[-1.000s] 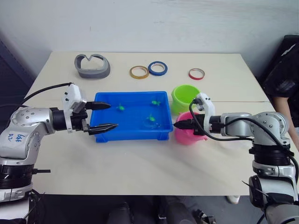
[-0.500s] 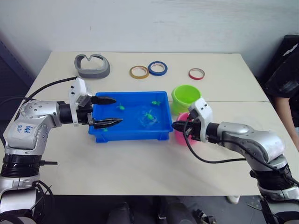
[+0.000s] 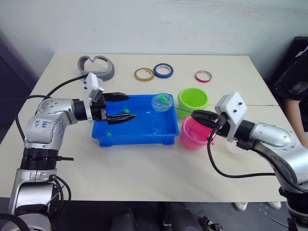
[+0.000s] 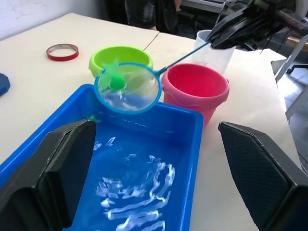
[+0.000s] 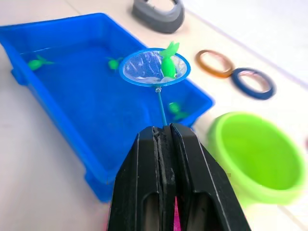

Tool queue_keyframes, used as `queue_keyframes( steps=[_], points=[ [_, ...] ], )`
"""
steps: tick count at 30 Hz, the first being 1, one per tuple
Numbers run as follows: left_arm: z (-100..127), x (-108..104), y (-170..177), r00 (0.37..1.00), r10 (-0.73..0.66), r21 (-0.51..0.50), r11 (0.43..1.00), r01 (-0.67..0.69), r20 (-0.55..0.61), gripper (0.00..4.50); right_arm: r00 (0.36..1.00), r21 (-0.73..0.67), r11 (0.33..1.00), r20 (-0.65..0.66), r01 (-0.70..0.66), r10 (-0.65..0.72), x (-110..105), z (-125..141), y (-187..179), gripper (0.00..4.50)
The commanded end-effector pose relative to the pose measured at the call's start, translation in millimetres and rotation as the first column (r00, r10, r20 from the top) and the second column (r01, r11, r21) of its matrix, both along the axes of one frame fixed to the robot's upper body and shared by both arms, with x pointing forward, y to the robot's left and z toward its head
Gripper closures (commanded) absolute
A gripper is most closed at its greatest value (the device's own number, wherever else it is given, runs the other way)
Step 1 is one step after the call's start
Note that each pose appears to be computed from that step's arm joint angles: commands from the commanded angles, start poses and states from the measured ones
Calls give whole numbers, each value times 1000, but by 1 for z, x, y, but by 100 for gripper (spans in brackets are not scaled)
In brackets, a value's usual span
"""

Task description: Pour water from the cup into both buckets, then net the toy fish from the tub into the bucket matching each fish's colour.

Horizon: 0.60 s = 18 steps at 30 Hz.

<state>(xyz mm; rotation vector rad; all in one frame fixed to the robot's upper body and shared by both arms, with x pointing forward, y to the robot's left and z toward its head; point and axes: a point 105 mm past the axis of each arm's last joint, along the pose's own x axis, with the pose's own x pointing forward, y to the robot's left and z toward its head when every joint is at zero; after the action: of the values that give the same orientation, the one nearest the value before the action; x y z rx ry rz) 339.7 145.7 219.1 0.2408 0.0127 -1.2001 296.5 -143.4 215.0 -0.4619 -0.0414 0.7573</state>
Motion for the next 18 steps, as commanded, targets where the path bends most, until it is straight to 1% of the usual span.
queue_keyframes(
  steps=[1,5,7,10,13,15,16,18],
  points=[
    [11,3,-5,998,-24,-5,1000,25,50,3,990,-60,996,122,73,-65,-1,21,-18,450],
    [14,7,-12,997,-40,-16,999,41,64,3,973,-97,979,161,180,-163,11,25,-45,450],
    [15,8,-14,997,-45,-18,999,46,69,3,960,-147,962,196,229,-198,20,24,-59,450],
    [16,9,-14,996,-48,-19,999,49,73,3,946,-211,940,242,270,-217,32,21,-71,450],
    [17,8,-13,996,-41,-21,999,43,77,3,927,-304,907,325,291,-188,43,21,-75,450],
    [17,7,-11,996,-34,-22,999,36,80,3,913,-380,880,388,284,-128,47,21,-72,450],
    [17,6,-10,996,-30,-22,999,32,81,3,900,-423,861,428,283,-86,49,21,-69,450],
    [18,6,-9,996,-22,-24,999,24,83,3,866,-534,796,499,285,24,50,22,-63,450]
  ],
)
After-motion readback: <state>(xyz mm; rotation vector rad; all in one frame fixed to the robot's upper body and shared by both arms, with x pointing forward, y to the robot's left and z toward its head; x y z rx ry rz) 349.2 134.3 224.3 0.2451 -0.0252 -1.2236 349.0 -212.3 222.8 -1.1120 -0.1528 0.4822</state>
